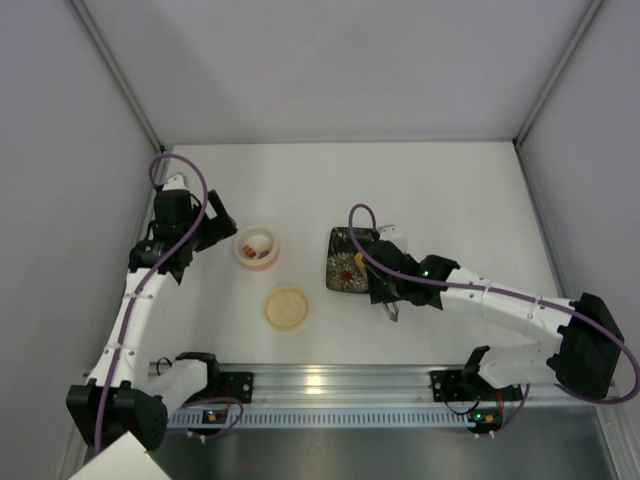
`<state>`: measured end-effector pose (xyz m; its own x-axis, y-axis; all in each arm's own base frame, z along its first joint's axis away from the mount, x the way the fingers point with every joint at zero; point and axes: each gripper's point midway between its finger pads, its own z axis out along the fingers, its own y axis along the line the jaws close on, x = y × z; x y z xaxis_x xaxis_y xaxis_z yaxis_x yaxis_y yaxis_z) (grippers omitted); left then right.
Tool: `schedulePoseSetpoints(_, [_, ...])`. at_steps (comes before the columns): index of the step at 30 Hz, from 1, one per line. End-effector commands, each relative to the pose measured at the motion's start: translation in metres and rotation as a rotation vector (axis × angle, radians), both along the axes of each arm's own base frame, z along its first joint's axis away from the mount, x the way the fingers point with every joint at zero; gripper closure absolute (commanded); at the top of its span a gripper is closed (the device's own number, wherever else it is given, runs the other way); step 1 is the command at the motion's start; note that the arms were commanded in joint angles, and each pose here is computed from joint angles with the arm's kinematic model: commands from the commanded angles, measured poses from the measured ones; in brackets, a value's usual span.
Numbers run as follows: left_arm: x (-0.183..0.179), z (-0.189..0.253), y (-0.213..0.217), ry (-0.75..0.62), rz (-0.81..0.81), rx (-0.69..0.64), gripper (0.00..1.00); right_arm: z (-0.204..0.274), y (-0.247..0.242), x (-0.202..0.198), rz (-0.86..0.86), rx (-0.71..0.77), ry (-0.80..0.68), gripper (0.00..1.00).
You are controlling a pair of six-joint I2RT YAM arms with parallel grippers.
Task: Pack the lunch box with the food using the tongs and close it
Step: Pick up the fake food from the plate.
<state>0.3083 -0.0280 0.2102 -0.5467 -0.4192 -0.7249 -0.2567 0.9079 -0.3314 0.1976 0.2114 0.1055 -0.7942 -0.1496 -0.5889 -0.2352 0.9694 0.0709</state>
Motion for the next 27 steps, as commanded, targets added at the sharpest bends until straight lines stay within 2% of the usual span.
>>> schedulePoseSetpoints(1, [0.002,0.014,0.001,-0.066,-0.010,0.003,0.01,0.013,0.004,0.002,-0.016,0.071,-0.030,0.55])
schedulePoseSetpoints(17, [0.002,0.014,0.001,-0.068,-0.008,0.004,0.01,0.016,0.010,-0.008,0.008,0.095,-0.027,0.62])
schedulePoseSetpoints(24, [0.002,0.014,0.001,-0.066,-0.008,0.002,0.01,0.042,0.013,0.000,0.012,0.105,-0.073,0.68])
schedulePoseSetpoints(27, [0.002,0.014,0.001,-0.068,-0.006,0.005,0.01,0.067,0.025,0.009,0.025,0.136,-0.109,0.69])
